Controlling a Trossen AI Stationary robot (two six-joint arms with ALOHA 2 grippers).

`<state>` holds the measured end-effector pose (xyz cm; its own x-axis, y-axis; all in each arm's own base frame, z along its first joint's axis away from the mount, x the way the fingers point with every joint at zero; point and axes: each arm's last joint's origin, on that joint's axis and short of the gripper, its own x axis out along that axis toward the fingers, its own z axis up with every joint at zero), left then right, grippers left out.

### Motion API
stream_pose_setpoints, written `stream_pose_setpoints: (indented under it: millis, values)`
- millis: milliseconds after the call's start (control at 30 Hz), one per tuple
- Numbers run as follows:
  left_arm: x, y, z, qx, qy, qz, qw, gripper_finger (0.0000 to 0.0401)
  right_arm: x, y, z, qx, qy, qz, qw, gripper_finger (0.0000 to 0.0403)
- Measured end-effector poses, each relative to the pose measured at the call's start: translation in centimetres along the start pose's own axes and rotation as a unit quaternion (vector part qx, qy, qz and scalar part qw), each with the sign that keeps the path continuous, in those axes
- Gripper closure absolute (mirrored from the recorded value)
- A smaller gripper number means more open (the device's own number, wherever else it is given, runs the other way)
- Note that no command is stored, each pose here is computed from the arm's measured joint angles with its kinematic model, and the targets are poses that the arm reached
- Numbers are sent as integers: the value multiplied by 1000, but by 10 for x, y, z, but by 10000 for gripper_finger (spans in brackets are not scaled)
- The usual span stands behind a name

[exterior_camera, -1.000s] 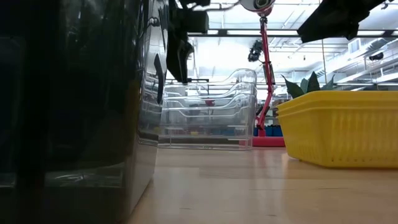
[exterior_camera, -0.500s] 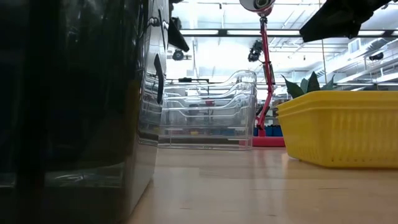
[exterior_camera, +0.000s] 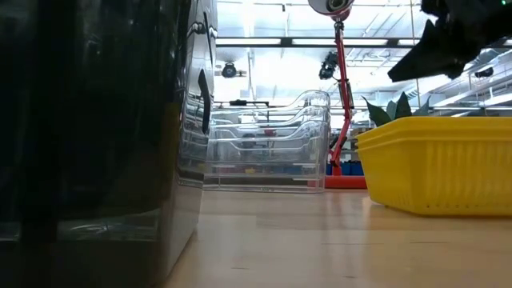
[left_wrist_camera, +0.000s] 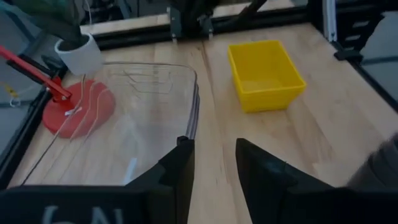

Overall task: Stack baskets by color
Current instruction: Return to Home Position

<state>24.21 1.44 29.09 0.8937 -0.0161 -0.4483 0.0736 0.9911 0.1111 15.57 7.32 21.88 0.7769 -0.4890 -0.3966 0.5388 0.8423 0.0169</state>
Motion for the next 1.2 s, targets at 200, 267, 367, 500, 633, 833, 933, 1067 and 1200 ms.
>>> stream_pose_setpoints:
  millis: [200, 267, 367, 500, 633, 833, 933, 1067, 1200]
  values:
    - [-21, -5, -19, -10, -63, 10, 998, 278, 4, -11, -12, 4, -10, 54, 999, 370]
    - [-27, -7, -28, -17, -74, 11, 997, 278, 4, -15, -13, 12, -23, 77, 997, 388]
    - [-35, -9, -36, -23, -101, 14, 995, 278, 4, -25, -16, 19, -42, 90, 995, 397]
    - [-46, -11, -46, -33, -129, 18, 991, 278, 4, -39, -20, 36, -60, 89, 994, 393]
    - [-55, -14, -62, -27, -158, 26, 987, 278, 4, -49, -30, 39, -81, 98, 991, 396]
    - [-64, -20, -93, -13, -232, 32, 972, 278, 8, -61, -49, 63, -141, 124, 980, 397]
    - [-65, -24, -113, -14, -259, 27, 965, 278, 12, -66, -56, 73, -162, 121, 977, 397]
    - [-72, -27, -127, -26, -303, 20, 952, 282, 15, -73, -55, 74, -163, 98, 979, 397]
    - [-74, -30, -140, -46, -328, 14, 944, 299, 15, -77, -49, 64, -185, 116, 974, 397]
